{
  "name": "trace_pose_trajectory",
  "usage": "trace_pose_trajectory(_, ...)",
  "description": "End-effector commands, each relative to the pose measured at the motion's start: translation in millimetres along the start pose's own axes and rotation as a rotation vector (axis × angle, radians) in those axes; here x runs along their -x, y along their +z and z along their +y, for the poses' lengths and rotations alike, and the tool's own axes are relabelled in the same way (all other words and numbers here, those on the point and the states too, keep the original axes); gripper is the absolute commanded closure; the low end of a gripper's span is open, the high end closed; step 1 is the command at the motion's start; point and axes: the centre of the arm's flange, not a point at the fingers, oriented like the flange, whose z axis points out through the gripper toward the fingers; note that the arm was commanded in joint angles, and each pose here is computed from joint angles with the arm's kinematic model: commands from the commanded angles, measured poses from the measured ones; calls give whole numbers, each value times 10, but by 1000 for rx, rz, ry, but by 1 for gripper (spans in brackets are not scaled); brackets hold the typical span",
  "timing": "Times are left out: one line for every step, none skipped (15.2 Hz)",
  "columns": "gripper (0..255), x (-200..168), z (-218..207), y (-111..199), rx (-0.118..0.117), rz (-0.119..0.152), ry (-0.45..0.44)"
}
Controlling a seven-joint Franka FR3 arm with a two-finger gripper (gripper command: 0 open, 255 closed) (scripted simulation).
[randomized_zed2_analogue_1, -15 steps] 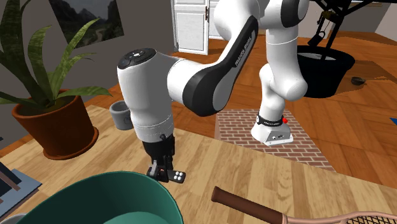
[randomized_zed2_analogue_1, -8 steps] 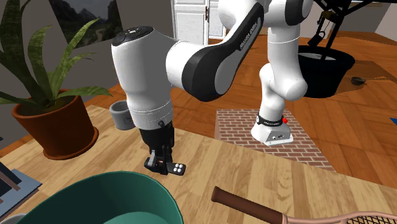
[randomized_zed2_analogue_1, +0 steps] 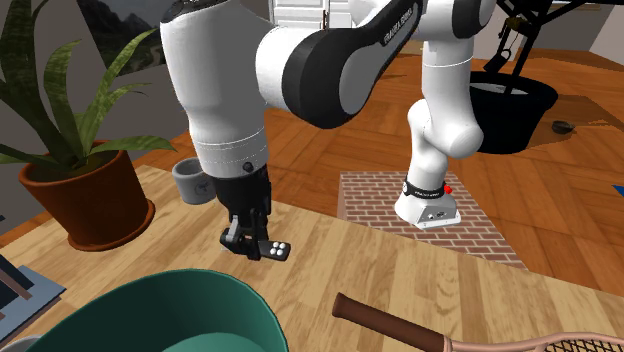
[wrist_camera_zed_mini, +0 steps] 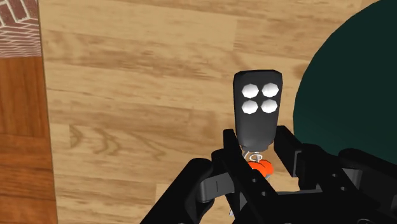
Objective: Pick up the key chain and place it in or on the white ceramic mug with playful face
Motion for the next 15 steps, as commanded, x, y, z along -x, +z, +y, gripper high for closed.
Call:
trace_pose_trajectory(255,10,7,-107,0,0,0)
trace_pose_trajectory(255,13,6,-160,0,0,0)
trace_pose_trajectory(255,15,6,-213,0,0,0)
trace_pose_trajectory(255,18,6,-266,0,0,0)
trace_pose_trajectory(255,20,6,-318,0,0,0)
trace_pose_trajectory(255,23,5,-371,0,0,0)
trace_pose_trajectory(255,25,5,-424,0,0,0)
trace_pose_trajectory(255,27,5,-463,0,0,0)
trace_pose_trajectory(255,-69,95,-473,0,0,0)
trace_pose_trajectory(255,-164,186,-483,0,0,0)
trace_pose_trajectory(255,-260,277,-493,0,0,0)
trace_pose_trajectory(255,-355,367,-502,0,0,0)
trace_pose_trajectory(255,-450,458,-512,0,0,0)
trace_pose_trajectory(255,-546,549,-522,0,0,0)
trace_pose_trajectory(255,-641,639,-532,0,0,0)
